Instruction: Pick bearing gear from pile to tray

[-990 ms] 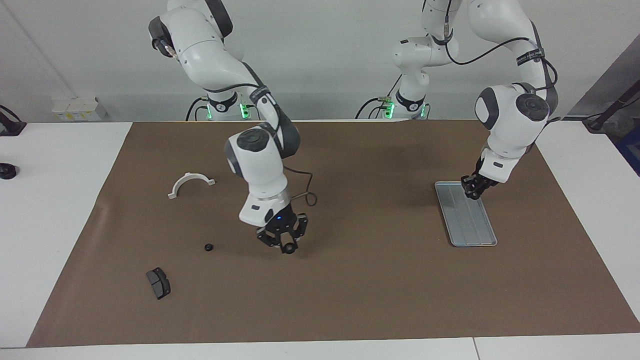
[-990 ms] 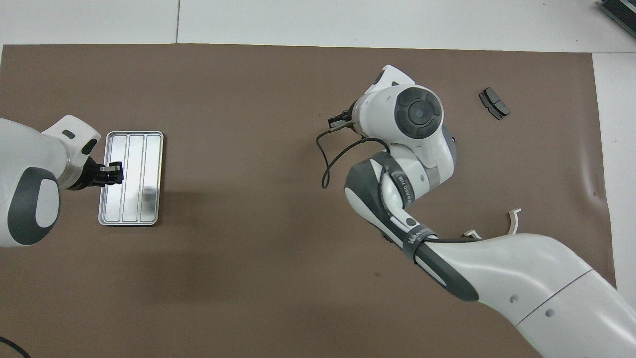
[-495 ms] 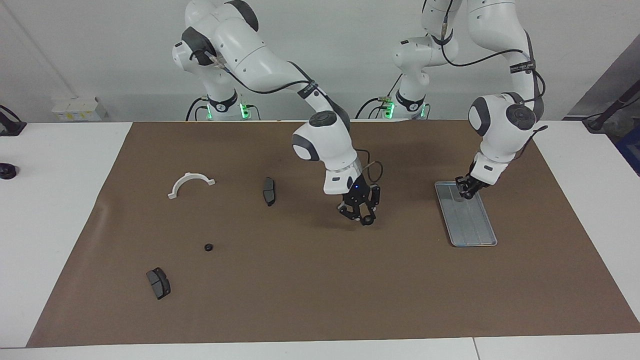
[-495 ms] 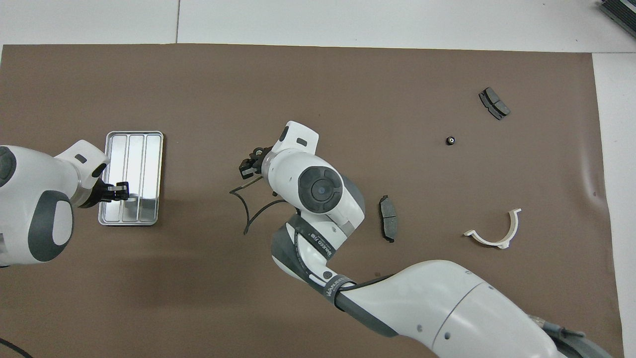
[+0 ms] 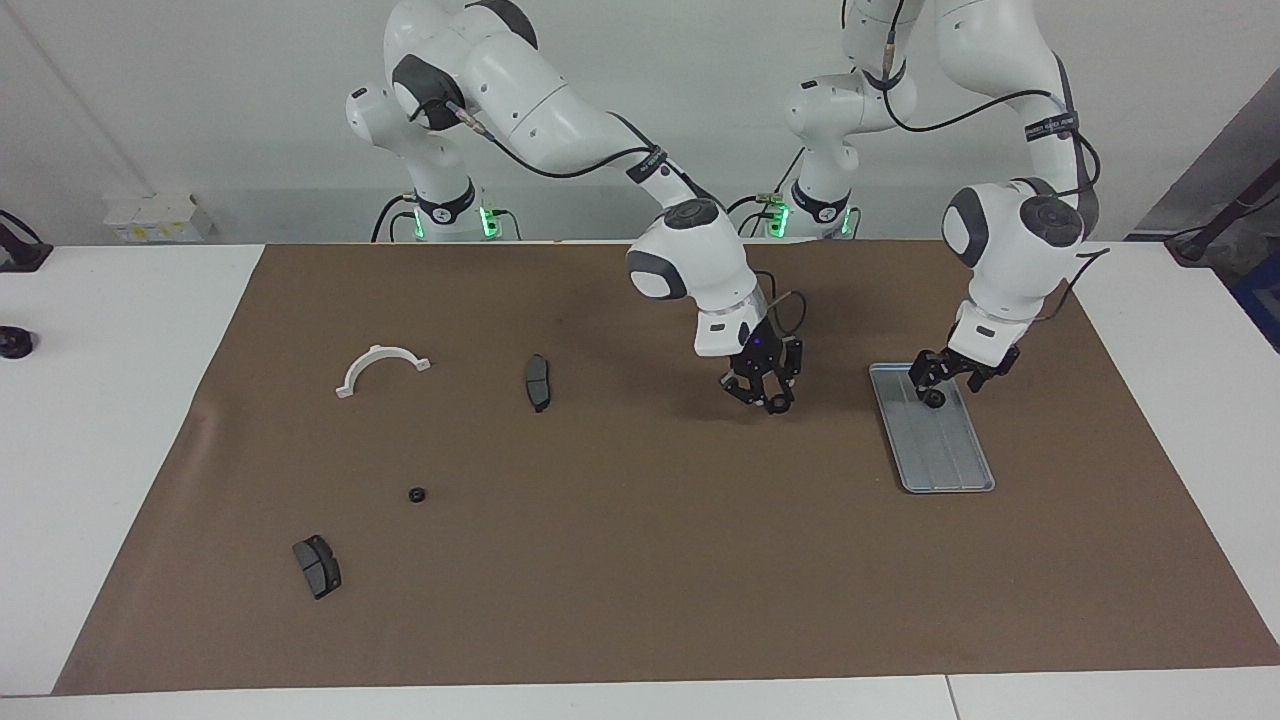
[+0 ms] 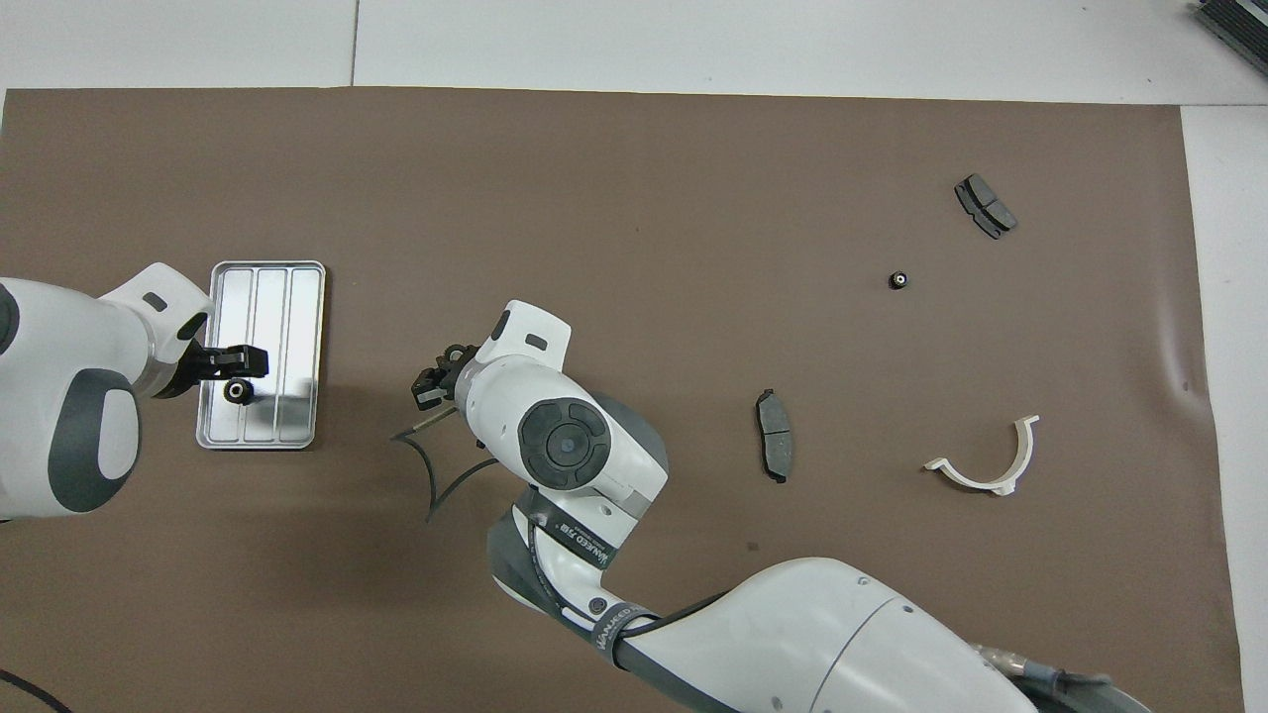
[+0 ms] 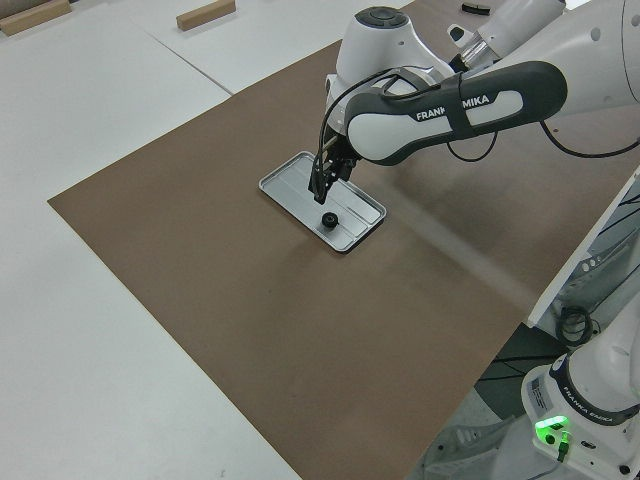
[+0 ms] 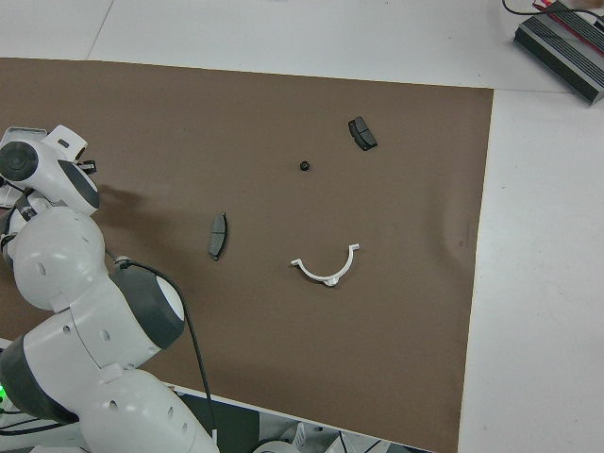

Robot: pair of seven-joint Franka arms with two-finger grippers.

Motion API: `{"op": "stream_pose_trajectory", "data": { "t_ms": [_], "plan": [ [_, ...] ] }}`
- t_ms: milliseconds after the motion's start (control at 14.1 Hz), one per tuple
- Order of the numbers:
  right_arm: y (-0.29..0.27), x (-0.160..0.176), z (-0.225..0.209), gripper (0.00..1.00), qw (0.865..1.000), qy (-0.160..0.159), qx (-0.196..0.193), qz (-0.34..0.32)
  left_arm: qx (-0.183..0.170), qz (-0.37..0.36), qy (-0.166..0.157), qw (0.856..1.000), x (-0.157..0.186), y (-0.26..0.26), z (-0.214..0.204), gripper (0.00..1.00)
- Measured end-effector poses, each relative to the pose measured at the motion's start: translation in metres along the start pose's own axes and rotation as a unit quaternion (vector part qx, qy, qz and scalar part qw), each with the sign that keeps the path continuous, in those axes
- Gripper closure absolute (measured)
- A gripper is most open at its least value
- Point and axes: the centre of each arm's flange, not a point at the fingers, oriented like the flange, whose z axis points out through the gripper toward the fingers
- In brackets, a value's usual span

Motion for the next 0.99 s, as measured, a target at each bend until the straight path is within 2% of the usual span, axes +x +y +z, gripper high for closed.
{"op": "stream_pose_trajectory", "data": {
  "t_ms": [141,283,354,424,566,707,990],
  "plan": [
    [0.004,0.003,0.000,0.39,1.000,0.002,-0.002,0.008,-0.003,-0.011,0.010,1.000,0.013,0.021,-0.026,0.00],
    [0.012,0.007,-0.001,0.20,1.000,0.005,-0.006,0.015,-0.008,-0.040,0.018,0.999,0.016,0.058,-0.038,0.00],
    [0.021,0.012,-0.003,0.07,1.000,0.009,-0.009,0.020,-0.011,-0.054,0.020,0.998,0.014,0.078,-0.040,0.00],
    [0.034,0.022,-0.006,0.02,0.999,0.015,-0.014,0.029,-0.016,-0.070,0.026,0.997,0.012,0.099,-0.042,0.00],
    [0.083,0.041,-0.011,0.02,0.998,0.014,-0.038,0.057,-0.030,-0.097,0.044,0.994,0.007,0.140,-0.044,0.00],
    [0.145,0.055,-0.017,0.02,0.995,-0.001,-0.072,0.074,-0.039,-0.116,0.041,0.992,-0.003,0.182,-0.033,0.00],
    [0.295,0.073,-0.050,0.03,0.985,-0.070,-0.149,0.052,-0.034,-0.145,0.027,0.988,-0.027,0.257,0.021,0.00]
  ]
}}
